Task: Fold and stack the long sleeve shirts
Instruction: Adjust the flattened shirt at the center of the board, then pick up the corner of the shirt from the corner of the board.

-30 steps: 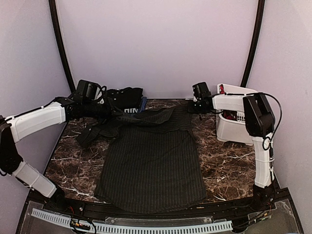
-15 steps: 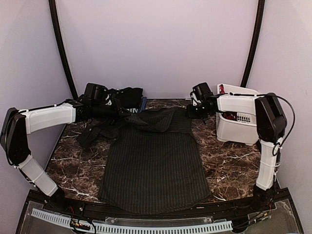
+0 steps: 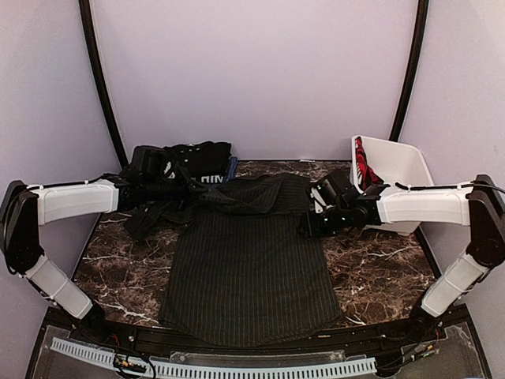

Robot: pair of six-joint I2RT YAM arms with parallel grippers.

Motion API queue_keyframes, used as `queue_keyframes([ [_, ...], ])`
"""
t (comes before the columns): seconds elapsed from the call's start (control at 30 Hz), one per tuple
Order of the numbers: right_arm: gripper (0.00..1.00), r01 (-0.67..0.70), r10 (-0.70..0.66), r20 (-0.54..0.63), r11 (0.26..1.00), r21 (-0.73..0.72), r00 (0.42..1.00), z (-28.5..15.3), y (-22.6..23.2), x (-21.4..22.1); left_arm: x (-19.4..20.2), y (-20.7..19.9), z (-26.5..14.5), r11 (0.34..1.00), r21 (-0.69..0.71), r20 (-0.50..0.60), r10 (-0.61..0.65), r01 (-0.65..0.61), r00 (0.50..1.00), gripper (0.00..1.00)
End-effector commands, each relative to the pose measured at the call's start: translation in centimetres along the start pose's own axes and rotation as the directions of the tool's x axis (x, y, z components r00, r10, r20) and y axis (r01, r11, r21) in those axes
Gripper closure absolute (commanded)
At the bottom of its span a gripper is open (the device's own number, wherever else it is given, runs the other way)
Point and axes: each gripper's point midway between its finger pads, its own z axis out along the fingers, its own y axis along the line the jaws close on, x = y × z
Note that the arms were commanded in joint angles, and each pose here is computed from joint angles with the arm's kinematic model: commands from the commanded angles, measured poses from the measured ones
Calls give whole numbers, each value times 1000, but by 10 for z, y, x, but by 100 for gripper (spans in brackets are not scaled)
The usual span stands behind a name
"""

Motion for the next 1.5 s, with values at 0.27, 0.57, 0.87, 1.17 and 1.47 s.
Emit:
queue_keyframes([
  [0.27, 50, -81, 82, -137, 997, 18, 987, -41, 12, 97, 5, 10, -25, 999, 6, 79, -38, 37, 996, 100],
  [0.57, 51, -228, 225, -250, 973, 18, 942, -80, 4, 172, -1, -6, -25, 999, 39, 90, -24, 20, 996, 100],
  [0.87, 54, -356, 355, -265, 933, 44, 897, -89, -22, 204, -6, -15, -28, 999, 55, 108, -6, 0, 994, 100],
  [1.17, 67, -349, 334, -321, 937, 12, 886, -72, -10, 214, -13, -29, -31, 998, 58, 131, 33, -41, 991, 100],
  [1.47, 90, -335, 302, -337, 941, -42, 892, -70, 3, 211, -24, -43, -35, 996, 56, 170, 63, -74, 983, 100],
])
